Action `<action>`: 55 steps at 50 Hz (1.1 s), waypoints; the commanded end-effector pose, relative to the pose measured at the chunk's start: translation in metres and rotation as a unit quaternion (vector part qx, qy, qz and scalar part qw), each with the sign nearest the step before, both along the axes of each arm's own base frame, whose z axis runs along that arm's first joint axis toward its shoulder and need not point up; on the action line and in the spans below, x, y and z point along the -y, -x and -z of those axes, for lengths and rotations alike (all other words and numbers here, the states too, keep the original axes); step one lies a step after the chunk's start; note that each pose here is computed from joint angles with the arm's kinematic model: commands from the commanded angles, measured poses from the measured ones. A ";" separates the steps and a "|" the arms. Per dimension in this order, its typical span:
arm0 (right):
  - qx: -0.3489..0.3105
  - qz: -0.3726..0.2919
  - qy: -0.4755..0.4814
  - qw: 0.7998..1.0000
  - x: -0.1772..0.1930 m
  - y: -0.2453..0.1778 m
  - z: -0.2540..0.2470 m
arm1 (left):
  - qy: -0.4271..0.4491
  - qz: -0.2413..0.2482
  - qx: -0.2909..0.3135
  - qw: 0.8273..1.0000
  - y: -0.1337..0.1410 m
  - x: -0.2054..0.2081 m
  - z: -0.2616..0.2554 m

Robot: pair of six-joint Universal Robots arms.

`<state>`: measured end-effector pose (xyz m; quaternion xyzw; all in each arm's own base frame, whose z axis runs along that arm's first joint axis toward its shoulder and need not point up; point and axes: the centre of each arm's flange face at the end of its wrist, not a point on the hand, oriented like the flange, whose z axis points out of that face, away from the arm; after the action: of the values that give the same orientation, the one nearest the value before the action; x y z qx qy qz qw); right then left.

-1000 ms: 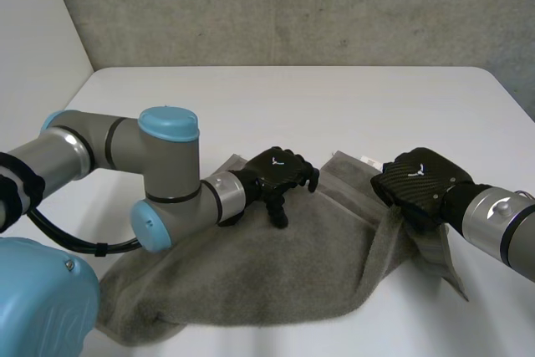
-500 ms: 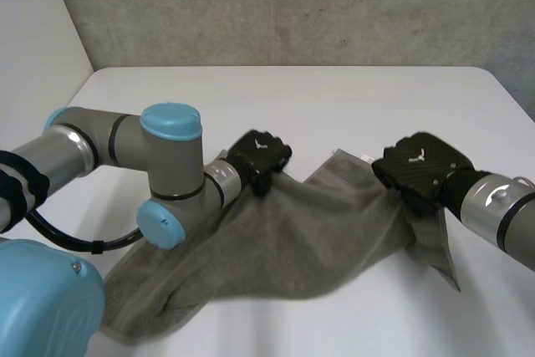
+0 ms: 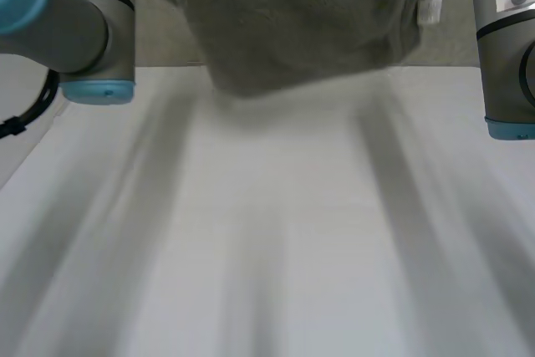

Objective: Fold the towel.

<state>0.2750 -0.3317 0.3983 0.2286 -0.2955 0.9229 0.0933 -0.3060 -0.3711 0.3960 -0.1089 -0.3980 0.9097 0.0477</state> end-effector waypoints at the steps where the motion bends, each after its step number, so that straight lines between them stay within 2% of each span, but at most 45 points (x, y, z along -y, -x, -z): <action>1: -0.083 -0.064 -0.131 0.986 0.000 -0.021 0.057 | -0.088 0.049 0.065 0.993 0.003 -0.012 0.060; 2: -0.108 -0.078 -0.168 0.977 -0.002 -0.025 0.076 | -0.117 0.059 0.085 0.988 0.003 -0.016 0.083; 3: -0.108 -0.078 -0.169 0.977 -0.002 -0.025 0.077 | -0.117 0.060 0.085 0.988 0.003 -0.016 0.084; 5: -0.142 -0.093 -0.252 0.953 -0.006 -0.028 0.118 | -0.176 0.071 0.114 0.975 0.002 -0.025 0.128; 6: -0.142 -0.093 -0.252 0.953 -0.006 -0.028 0.118 | -0.176 0.071 0.114 0.975 0.002 -0.025 0.128; 8: -0.177 -0.094 -0.327 0.923 -0.011 -0.027 0.160 | -0.231 0.071 0.139 0.960 -0.002 -0.037 0.168; 9: -0.177 -0.094 -0.328 0.923 -0.011 -0.027 0.160 | -0.231 0.071 0.139 0.960 -0.002 -0.037 0.168; 11: -0.221 -0.084 -0.390 0.890 -0.018 -0.024 0.202 | -0.286 0.062 0.183 0.938 -0.010 -0.049 0.209; 12: -0.222 -0.084 -0.390 0.890 -0.018 -0.024 0.202 | -0.287 0.062 0.184 0.938 -0.010 -0.049 0.209; 13: -0.249 -0.080 -0.416 0.871 -0.023 -0.022 0.223 | -0.309 0.055 0.213 0.925 -0.014 -0.056 0.227; 14: -0.250 -0.080 -0.416 0.871 -0.023 -0.022 0.223 | -0.309 0.055 0.214 0.925 -0.014 -0.056 0.227; 16: -0.305 -0.071 -0.453 0.835 -0.033 -0.018 0.253 | -0.339 0.037 0.269 0.901 -0.024 -0.067 0.252; 17: -0.306 -0.071 -0.453 0.835 -0.033 -0.018 0.254 | -0.339 0.037 0.270 0.901 -0.024 -0.067 0.252; 19: -0.336 -0.060 -0.477 0.810 -0.038 -0.012 0.271 | -0.362 0.024 0.303 0.881 -0.035 -0.077 0.265; 20: -0.336 -0.060 -0.477 0.810 -0.038 -0.012 0.271 | -0.362 0.024 0.303 0.881 -0.035 -0.077 0.265; 22: -0.337 -0.046 -0.485 0.805 -0.040 -0.008 0.272 | -0.381 0.019 0.315 0.869 -0.040 -0.086 0.273; 31: -0.315 -0.035 -0.484 0.816 -0.048 0.000 0.250 | -0.383 0.011 0.313 0.869 -0.045 -0.107 0.252; 37: -0.302 -0.033 -0.474 0.827 -0.061 0.007 0.228 | -0.384 0.037 0.325 0.863 -0.040 -0.138 0.242; 41: -0.301 -0.028 -0.461 0.834 -0.068 0.011 0.216 | -0.400 0.059 0.344 0.847 -0.040 -0.161 0.243; 47: -0.299 -0.026 -0.455 0.838 -0.070 0.012 0.210 | -0.393 0.063 0.341 0.852 -0.043 -0.164 0.232; 50: -0.301 -0.026 -0.458 0.836 -0.071 0.013 0.213 | -0.379 0.054 0.332 0.862 -0.045 -0.156 0.222; 52: -0.303 -0.028 -0.462 0.833 -0.073 0.013 0.215 | -0.371 0.030 0.315 0.873 -0.054 -0.134 0.211; 55: -0.304 -0.030 -0.464 0.831 -0.074 0.013 0.217 | -0.365 0.021 0.307 0.879 -0.058 -0.123 0.205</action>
<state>0.2623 -0.2599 0.1863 0.5192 -0.6354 0.5703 0.0378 -0.2600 -0.2172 0.1729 -0.3978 -0.7007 0.5922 -0.0014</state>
